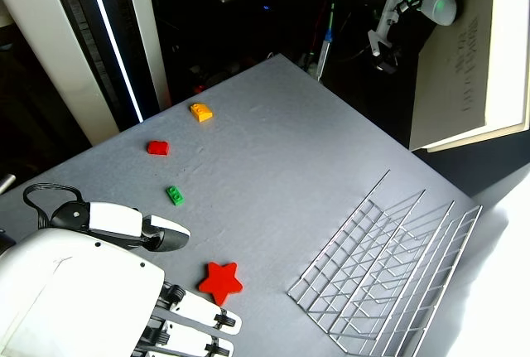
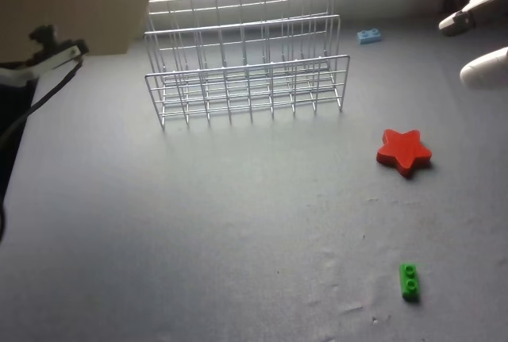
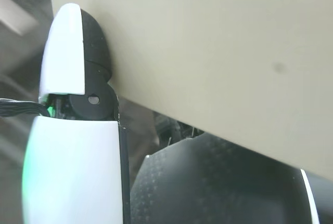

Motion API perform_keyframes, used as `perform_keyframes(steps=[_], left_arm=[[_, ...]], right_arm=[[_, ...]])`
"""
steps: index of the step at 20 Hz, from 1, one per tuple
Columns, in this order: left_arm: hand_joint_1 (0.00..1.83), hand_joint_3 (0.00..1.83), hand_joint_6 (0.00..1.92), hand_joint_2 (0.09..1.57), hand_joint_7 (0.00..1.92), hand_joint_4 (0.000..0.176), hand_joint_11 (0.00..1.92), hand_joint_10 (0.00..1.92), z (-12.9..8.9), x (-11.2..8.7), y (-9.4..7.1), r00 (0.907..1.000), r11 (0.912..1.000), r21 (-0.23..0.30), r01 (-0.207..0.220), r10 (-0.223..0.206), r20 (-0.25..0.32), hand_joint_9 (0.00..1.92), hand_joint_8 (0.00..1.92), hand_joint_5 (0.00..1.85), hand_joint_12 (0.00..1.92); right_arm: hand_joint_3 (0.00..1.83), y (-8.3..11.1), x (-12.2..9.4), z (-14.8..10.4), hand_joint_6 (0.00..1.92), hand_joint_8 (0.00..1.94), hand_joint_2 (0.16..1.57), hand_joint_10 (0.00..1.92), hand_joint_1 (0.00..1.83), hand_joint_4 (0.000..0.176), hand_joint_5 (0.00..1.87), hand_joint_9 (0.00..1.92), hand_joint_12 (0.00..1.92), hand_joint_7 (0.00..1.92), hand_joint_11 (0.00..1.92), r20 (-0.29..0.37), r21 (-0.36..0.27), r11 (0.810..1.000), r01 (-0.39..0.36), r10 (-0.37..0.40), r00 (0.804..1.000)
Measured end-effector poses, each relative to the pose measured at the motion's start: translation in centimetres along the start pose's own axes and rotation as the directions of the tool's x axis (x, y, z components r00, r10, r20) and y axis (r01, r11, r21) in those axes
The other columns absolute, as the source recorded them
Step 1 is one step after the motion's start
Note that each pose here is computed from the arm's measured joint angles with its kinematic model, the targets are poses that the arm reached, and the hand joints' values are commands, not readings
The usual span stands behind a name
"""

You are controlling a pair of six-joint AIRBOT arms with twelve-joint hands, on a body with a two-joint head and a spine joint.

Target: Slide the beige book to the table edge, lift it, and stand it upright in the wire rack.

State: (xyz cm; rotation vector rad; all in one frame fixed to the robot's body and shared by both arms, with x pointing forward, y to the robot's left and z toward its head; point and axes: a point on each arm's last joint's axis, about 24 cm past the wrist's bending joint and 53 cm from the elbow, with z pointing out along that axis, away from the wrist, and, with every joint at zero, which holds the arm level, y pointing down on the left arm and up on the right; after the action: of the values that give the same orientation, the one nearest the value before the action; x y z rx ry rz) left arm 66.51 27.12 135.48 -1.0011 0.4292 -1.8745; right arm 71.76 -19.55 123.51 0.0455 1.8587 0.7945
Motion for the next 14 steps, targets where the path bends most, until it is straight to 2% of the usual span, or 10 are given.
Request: perform_keyframes(steps=[1,3,5,7,9,10,12,14], left_arm=[[1.47,0.0,1.32,1.22,0.58,0.0,0.73,1.37,0.1,-0.4,0.1,0.999,0.9997,0.0,0.026,-0.026,0.037,0.7,1.36,0.68,1.62],[1.47,0.0,1.32,1.22,0.58,0.0,0.68,1.35,0.4,-0.7,0.1,0.9975,0.9992,0.013,0.038,-0.039,0.059,0.71,1.35,0.69,1.67],[1.47,0.0,1.32,1.22,0.59,0.0,0.71,1.36,0.1,-0.4,0.0,0.994,0.9959,0.06,0.068,-0.072,0.082,0.71,1.36,0.68,1.64],[1.47,0.0,1.33,1.23,0.57,0.0,0.72,1.39,-0.4,0.2,0.2,0.9901,0.9885,0.12,0.092,-0.103,0.095,0.67,1.37,0.68,1.63],[1.47,0.0,1.28,1.21,0.61,0.0,0.74,1.38,-0.3,0.3,0.0,0.9895,0.9843,0.149,0.095,-0.109,0.095,0.69,1.33,0.7,1.62],[1.47,0.0,1.32,1.23,0.56,0.0,0.74,1.41,-0.3,0.2,-0.4,0.988,0.9814,0.165,0.099,-0.116,0.101,0.67,1.38,0.68,1.62],[1.47,0.0,1.31,1.22,0.56,0.0,0.76,1.4,-1.0,0.0,-0.4,0.9805,0.9796,0.162,0.119,-0.141,0.137,0.68,1.37,0.68,1.6],[1.47,0.0,1.31,1.22,0.56,0.0,0.73,1.39,-1.1,-0.1,-0.1,0.9784,0.9809,0.15,0.124,-0.146,0.147,0.68,1.35,0.7,1.62]], right_arm=[[0.0,-0.1,-0.1,-0.1,0.0,0.0,1.15,0.0,0.27,0.0,0.39,0.4,1.08,0.39,0.0,0.003,0.003,1.0,0.004,-0.004,1.0],[0.0,-0.2,-0.2,-0.1,0.01,0.01,1.15,0.01,0.29,0.0,0.4,0.41,1.08,0.4,0.01,0.006,0.005,1.0,0.004,-0.004,1.0],[0.0,-0.2,-0.3,-0.1,0.0,0.0,1.15,0.0,0.28,0.0,0.36,0.39,1.06,0.37,0.0,0.008,0.006,1.0,0.011,-0.011,1.0],[0.0,-0.1,-0.2,0.0,0.01,0.01,1.15,0.01,0.28,0.0,0.4,0.41,1.07,0.4,0.02,0.007,0.004,1.0,0.017,-0.017,1.0],[0.0,-0.3,-0.3,-0.1,0.01,0.0,1.15,0.0,0.27,0.0,0.41,0.4,1.07,0.39,0.0,0.01,0.007,1.0,0.017,-0.017,1.0],[0.0,-0.8,-0.4,-0.1,0.0,0.0,1.15,0.0,0.27,0.0,0.4,0.4,1.07,0.39,0.0,0.014,0.019,1.0,0.019,-0.019,1.0],[0.0,-1.3,-0.6,-0.3,0.01,0.01,1.15,0.01,0.29,0.0,0.42,0.42,1.08,0.42,0.03,0.019,0.031,0.999,0.021,-0.022,1.0],[0.0,-1.3,-0.6,-0.3,0.01,0.0,1.15,0.0,0.3,0.0,0.41,0.41,1.08,0.41,0.01,0.021,0.032,0.999,0.02,-0.02,1.0]])
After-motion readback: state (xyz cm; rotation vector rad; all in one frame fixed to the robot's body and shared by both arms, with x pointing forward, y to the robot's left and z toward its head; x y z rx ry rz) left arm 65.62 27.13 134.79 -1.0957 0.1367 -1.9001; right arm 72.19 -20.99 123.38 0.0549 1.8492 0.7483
